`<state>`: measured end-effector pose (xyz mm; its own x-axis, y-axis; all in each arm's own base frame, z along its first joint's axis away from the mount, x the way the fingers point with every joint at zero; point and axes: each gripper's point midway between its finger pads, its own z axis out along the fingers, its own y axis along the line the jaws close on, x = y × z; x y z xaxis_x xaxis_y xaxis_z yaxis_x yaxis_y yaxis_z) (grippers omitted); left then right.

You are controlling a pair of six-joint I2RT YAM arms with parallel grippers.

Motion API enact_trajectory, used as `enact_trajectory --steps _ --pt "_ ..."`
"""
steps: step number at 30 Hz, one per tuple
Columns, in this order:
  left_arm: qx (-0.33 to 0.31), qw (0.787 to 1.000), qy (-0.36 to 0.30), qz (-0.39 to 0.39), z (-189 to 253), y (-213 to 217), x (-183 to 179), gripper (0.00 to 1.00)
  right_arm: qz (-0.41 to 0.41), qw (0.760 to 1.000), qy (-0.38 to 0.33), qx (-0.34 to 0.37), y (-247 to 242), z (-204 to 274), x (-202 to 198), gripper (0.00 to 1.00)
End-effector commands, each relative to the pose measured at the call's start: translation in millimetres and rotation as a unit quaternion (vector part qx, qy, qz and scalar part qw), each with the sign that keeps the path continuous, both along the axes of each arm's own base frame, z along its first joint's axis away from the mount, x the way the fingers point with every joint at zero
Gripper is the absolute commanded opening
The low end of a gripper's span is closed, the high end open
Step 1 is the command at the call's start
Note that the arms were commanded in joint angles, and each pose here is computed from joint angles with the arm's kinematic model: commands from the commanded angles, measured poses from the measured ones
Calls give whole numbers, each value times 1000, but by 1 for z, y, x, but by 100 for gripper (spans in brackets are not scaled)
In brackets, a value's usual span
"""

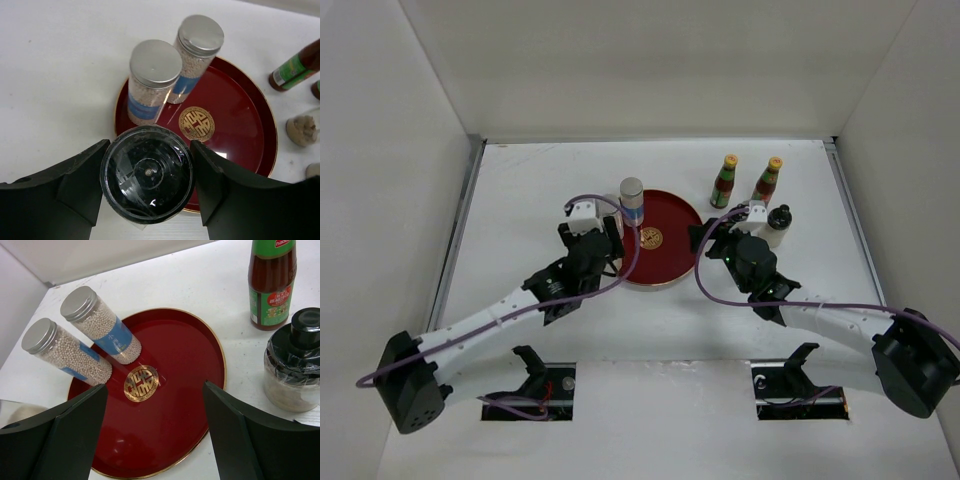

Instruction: Organize the condiment bottles

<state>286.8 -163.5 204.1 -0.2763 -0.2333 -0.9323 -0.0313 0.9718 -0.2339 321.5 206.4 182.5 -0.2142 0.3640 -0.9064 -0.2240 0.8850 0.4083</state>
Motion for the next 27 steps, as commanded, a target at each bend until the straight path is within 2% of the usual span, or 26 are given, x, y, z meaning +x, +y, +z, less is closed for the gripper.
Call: enact_trajectory --steps 1,10,17,20,23,27 --pt "-45 997 -58 -18 43 -32 18 44 11 999 -36 27 11 30 4 83" --pt "0 999 -50 -13 11 -48 60 46 11 999 -37 29 11 31 4 83" --pt "16 999 -25 -15 -27 -52 68 49 11 999 -39 31 10 32 3 83" --pt "10 1000 -16 -15 -40 -51 64 58 9 999 -42 32 8 34 3 83" --pt "-4 1000 -10 -21 -45 -53 59 71 9 998 -45 34 7 36 1 82" --pt "-16 999 -25 -28 -31 -53 50 85 18 998 -58 33 7 46 -3 74"
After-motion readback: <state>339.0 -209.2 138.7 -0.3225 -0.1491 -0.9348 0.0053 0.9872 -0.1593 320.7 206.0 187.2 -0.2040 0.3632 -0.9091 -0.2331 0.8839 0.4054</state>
